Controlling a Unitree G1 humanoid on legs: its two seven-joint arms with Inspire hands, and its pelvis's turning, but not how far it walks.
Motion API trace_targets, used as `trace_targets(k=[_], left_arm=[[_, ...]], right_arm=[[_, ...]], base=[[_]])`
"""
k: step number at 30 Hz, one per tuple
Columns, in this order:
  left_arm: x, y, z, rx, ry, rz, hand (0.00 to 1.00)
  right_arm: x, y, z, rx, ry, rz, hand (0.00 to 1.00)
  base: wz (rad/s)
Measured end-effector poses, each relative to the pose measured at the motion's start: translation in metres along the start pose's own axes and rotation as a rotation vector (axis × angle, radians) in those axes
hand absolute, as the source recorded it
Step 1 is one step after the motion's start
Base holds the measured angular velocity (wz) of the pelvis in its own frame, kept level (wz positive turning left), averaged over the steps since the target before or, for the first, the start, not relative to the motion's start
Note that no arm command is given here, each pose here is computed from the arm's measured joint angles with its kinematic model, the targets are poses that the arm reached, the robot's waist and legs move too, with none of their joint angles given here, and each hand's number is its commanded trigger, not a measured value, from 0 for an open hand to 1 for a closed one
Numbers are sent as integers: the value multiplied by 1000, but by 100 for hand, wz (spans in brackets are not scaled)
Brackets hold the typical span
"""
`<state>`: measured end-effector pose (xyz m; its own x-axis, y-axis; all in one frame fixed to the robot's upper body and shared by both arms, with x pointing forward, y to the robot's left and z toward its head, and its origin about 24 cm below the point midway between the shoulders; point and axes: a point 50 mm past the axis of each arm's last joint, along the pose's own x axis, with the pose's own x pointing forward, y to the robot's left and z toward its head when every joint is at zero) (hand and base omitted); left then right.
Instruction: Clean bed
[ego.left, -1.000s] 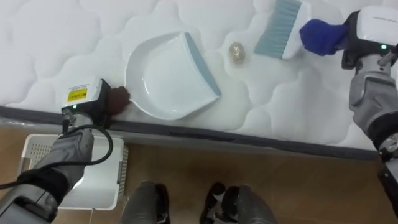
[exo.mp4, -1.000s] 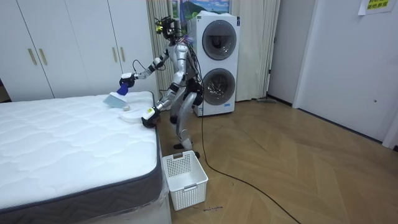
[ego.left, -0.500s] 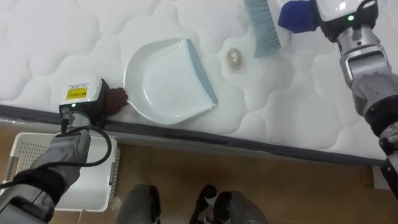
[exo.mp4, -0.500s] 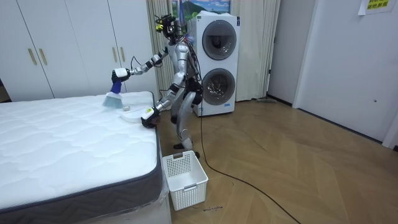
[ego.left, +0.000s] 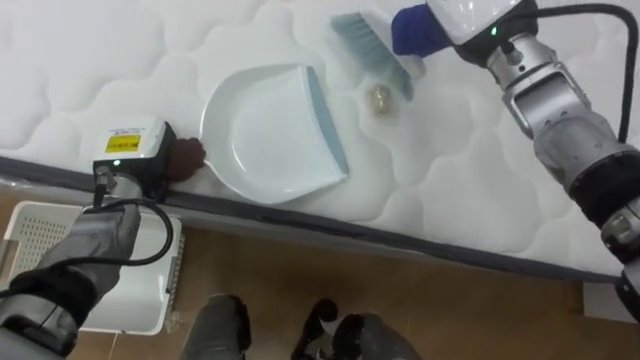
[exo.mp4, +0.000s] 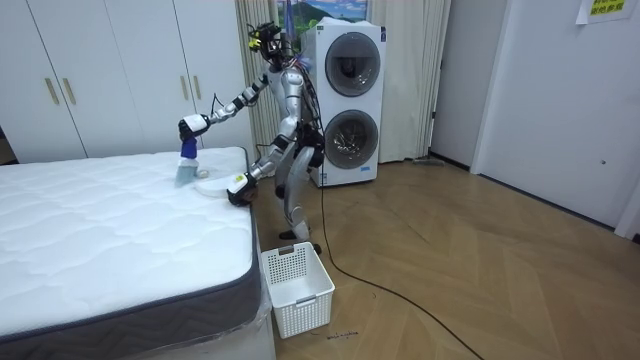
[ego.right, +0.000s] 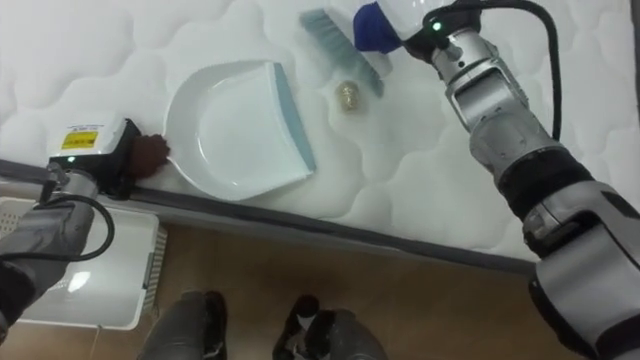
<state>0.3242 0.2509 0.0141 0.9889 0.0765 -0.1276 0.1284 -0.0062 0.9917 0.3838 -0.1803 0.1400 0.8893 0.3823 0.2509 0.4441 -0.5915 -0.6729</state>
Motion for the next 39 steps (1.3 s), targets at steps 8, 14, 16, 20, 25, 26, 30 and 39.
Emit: trace_targets(k=[8,14,16,20,25,26,30,39], left_arm=[[0,0,1,-3,-9,-6,100],[0,-3,1,-3,-14,-48,100],[0,-3,1,-4,-13,-64,100],[1,-2,2,-5,-14,-73,100],[2,-1,2,-4,-20,-85,100],[2,-1,3,0,-22,-87,100],[4,0,4,48,-38,-97,100],[6,4,4,127,-39,-92,100]], right_arm=[[-2,2,10,53,-43,53,100],[-9,12,16,113,-50,156,100],[-11,15,16,157,-37,201,100],[-13,20,11,241,6,268,100],[-16,27,6,343,49,342,100],[-16,27,6,353,51,350,100],[-21,37,6,488,102,437,100],[-42,66,17,934,259,691,100]], base=[[0],[1],[0],[-2],[0],[0],[1],[-1]])
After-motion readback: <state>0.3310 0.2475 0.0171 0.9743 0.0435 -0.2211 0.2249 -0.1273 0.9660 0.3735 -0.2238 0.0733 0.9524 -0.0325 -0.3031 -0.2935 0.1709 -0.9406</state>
